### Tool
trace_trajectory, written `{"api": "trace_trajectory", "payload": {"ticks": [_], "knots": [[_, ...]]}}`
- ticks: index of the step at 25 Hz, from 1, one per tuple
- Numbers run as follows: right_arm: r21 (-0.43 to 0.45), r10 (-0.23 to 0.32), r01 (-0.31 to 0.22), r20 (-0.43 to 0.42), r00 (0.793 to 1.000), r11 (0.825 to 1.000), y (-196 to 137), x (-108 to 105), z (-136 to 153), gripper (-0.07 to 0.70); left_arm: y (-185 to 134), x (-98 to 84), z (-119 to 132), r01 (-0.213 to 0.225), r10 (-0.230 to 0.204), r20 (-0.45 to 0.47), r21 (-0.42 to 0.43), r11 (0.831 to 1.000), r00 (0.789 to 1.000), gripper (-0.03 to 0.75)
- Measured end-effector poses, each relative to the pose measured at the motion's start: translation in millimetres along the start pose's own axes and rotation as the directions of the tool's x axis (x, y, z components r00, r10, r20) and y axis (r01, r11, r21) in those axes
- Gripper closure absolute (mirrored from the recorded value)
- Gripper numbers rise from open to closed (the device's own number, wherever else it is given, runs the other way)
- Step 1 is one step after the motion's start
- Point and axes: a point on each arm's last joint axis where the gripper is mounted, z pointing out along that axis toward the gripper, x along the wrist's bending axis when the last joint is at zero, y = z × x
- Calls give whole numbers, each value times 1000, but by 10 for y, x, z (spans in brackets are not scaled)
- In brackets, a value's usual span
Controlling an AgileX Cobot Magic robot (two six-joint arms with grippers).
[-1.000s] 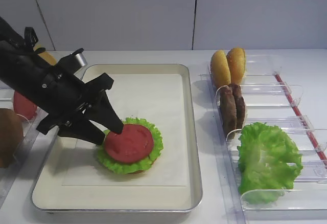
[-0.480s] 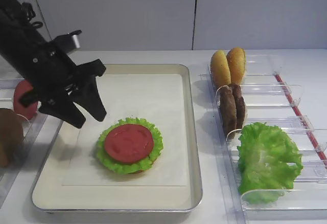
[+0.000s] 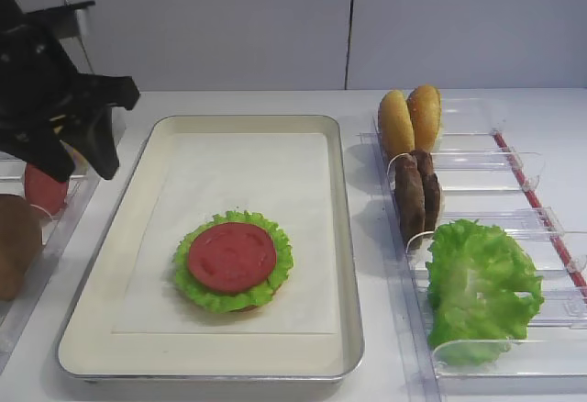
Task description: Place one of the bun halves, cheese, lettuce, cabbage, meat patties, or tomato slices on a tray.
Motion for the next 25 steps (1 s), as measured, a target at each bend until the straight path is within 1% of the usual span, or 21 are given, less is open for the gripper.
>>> {"api": "trace_trajectory", "payload": {"ticks": [3, 5, 9, 12, 14, 16, 19, 21, 22, 24, 25], "knots": [[0, 0, 0, 0, 1000, 1000, 0, 0, 0, 353, -99, 29, -245, -18, 14, -66, -69, 997, 998, 374], [0, 0, 0, 0, 1000, 1000, 0, 0, 0, 353, -185, 28, -427, -35, 24, -90, -121, 992, 996, 374], [0, 0, 0, 0, 1000, 1000, 0, 0, 0, 353, -400, 18, -789, -64, 35, -127, -228, 971, 991, 374], [0, 0, 0, 0, 1000, 1000, 0, 0, 0, 353, -612, 3, -999, -62, 25, -127, -301, 952, 992, 375], [0, 0, 0, 0, 1000, 1000, 0, 0, 0, 353, -794, 5, -1065, -54, 15, -122, -326, 944, 992, 375], [0, 0, 0, 0, 1000, 1000, 0, 0, 0, 353, -1012, 22, -1111, -58, 14, -129, -347, 936, 992, 375], [0, 0, 0, 0, 1000, 1000, 0, 0, 0, 353, -1356, 89, -1095, -70, 8, -169, -364, 929, 986, 375], [0, 0, 0, 0, 1000, 1000, 0, 0, 0, 353, -1587, 144, -1042, -80, 6, -199, -368, 926, 980, 379], [0, 0, 0, 0, 1000, 1000, 0, 0, 0, 353, -1705, 165, -1039, -87, 4, -211, -385, 919, 977, 382], [0, 0, 0, 0, 1000, 1000, 0, 0, 0, 353, -1922, 199, -989, -92, 2, -219, -401, 911, 976, 391], [0, -2, 2, 0, 1000, 1000, 0, 0, 0, 353, -2043, 211, -984, -96, 1, -219, -425, 900, 976, 396]]}}
